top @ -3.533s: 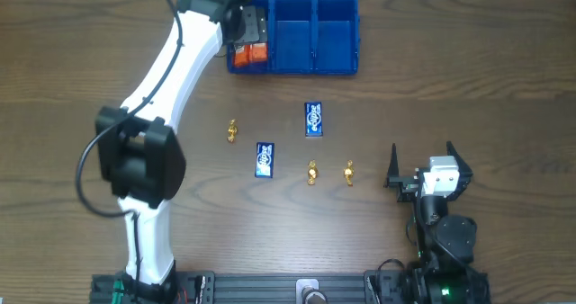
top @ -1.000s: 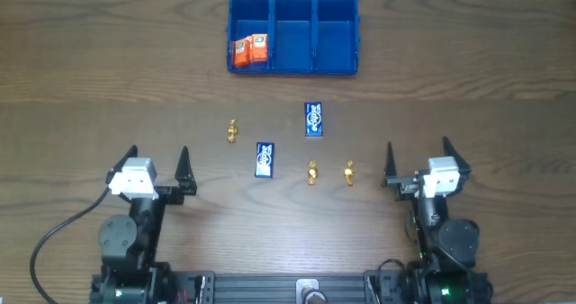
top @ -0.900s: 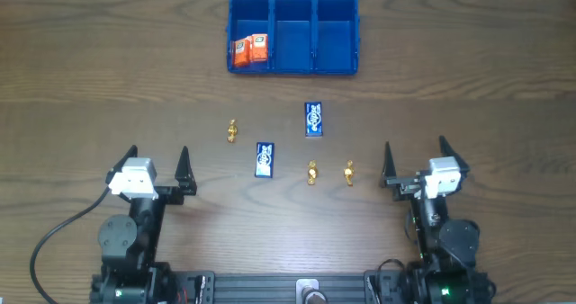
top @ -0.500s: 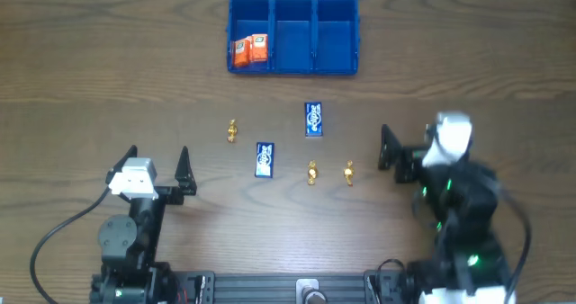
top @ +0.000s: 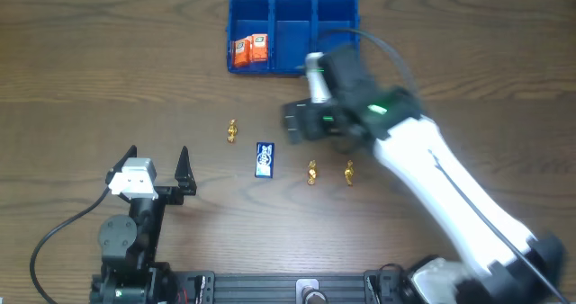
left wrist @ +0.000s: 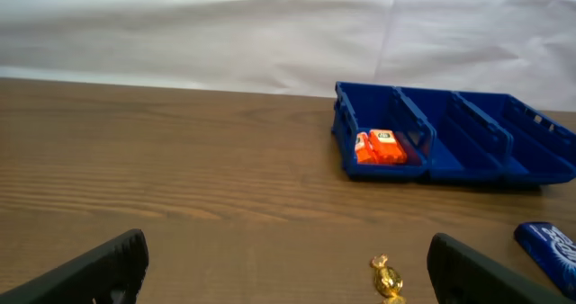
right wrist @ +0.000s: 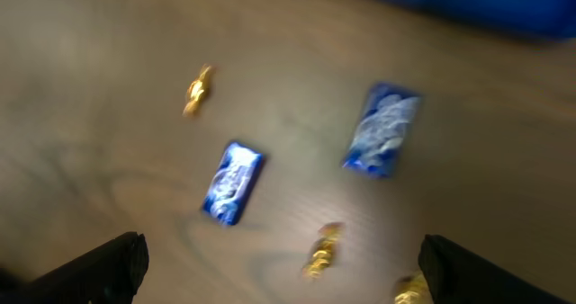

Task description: Sort Candies Into Trays

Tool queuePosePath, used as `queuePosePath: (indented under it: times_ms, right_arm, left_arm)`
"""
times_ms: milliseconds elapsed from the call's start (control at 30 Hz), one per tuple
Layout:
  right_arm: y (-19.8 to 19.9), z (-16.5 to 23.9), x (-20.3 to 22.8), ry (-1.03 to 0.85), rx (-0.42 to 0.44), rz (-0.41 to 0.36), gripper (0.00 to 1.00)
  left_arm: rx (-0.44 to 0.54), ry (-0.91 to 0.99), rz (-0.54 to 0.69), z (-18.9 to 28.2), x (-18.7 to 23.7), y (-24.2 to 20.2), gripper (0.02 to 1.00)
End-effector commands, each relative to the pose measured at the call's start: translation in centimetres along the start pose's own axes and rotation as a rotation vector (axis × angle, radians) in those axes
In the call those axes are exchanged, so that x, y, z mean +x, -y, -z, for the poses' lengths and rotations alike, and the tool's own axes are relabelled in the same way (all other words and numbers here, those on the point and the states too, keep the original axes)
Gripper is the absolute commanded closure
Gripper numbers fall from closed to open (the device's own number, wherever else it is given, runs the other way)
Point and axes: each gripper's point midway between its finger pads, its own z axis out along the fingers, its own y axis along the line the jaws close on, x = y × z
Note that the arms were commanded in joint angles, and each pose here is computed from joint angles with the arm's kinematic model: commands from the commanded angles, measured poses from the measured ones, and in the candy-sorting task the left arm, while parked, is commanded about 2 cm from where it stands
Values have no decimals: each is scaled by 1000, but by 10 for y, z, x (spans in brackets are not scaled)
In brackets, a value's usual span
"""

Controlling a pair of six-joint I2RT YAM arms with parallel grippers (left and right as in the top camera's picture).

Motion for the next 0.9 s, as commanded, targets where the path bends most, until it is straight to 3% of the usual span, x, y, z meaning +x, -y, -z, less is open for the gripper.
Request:
queuePosePath:
  times_ms: [33,167,367,633,900]
  right_arm:
    - [-25,-53,12,-147,112,-104,3]
    - [-48,-102,37,-248,146,-132,3]
    - [-46,-140,69,-350,222,-206,3]
    - [-36,-159,78,-348,305,-274,58]
    - [-34,-174,79,-344,305,-276,130]
  left_arm:
    - [4,-49,-1,-1,16,0,20]
    - [4,-49,-1,-1,16,0,20]
    - [4,-49,-1,-1,16,0,20]
    - [4,-49,-1,-1,16,0,20]
    - [4,-49,-1,-1,16,0,20]
